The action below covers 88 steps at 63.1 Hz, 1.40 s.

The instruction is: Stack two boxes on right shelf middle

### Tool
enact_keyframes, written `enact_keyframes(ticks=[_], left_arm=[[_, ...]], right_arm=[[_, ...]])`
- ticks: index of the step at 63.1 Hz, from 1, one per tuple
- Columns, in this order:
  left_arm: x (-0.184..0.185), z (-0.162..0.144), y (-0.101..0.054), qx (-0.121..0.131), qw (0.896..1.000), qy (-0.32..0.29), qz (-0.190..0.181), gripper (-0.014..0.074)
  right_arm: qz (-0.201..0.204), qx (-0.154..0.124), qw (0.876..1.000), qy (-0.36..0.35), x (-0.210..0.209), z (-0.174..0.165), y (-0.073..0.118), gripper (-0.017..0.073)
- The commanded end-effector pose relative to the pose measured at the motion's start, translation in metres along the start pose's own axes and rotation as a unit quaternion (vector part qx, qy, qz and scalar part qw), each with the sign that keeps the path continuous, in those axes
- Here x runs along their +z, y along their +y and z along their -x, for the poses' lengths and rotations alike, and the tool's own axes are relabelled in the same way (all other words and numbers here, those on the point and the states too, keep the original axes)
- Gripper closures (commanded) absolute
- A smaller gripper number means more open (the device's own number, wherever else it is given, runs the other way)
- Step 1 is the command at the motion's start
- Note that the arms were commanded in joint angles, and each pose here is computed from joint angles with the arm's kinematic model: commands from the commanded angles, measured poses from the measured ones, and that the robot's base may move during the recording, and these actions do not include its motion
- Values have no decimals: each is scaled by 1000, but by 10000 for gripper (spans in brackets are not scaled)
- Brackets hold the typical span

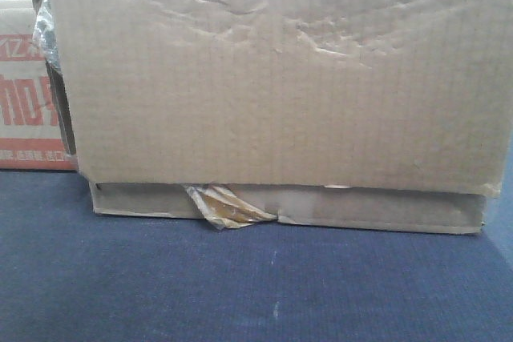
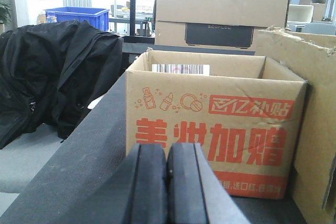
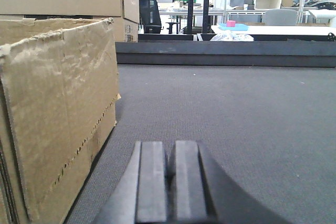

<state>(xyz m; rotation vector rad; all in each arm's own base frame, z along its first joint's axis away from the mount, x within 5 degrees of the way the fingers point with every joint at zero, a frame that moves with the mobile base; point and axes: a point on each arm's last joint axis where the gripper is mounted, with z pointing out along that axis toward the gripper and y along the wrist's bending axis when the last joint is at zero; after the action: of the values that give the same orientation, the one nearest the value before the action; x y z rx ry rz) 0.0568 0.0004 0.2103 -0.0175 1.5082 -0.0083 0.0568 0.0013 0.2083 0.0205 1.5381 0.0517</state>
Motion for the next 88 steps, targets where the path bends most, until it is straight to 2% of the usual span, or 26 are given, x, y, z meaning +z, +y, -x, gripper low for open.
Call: enact_keyframes(ticks=[1, 33, 50, 65, 76, 79, 83, 88], left_arm=[[0, 3, 0, -2, 1000, -12, -1, 704], [-1, 4, 0, -2, 1000, -19, -1, 704], [-1, 5, 0, -2, 1000, -26, -2, 704], [-3, 22, -1, -2, 993, -115, -6, 704], [-17, 81, -2, 11, 989, -150, -3, 704], [-21, 107, -2, 17, 989, -146, 0, 704], [-22, 126, -1, 23, 993, -117, 6, 695], [-20, 150, -1, 24, 996, -87, 10, 617]], right_arm=[[-1, 0, 1000, -13, 0, 2, 0, 712], [-1, 0, 1000, -13, 0, 2, 0, 712], [-3, 0, 999, -48, -1, 9, -1, 712], [-6, 0, 995, -104, -3, 26, -1, 712], [6, -1, 991, -136, -22, 88, 4, 712], [10, -2, 992, -128, -26, 107, 6, 711], [13, -3, 992, -122, -29, 128, 8, 697], [16, -4, 994, -108, -26, 150, 9, 629]])
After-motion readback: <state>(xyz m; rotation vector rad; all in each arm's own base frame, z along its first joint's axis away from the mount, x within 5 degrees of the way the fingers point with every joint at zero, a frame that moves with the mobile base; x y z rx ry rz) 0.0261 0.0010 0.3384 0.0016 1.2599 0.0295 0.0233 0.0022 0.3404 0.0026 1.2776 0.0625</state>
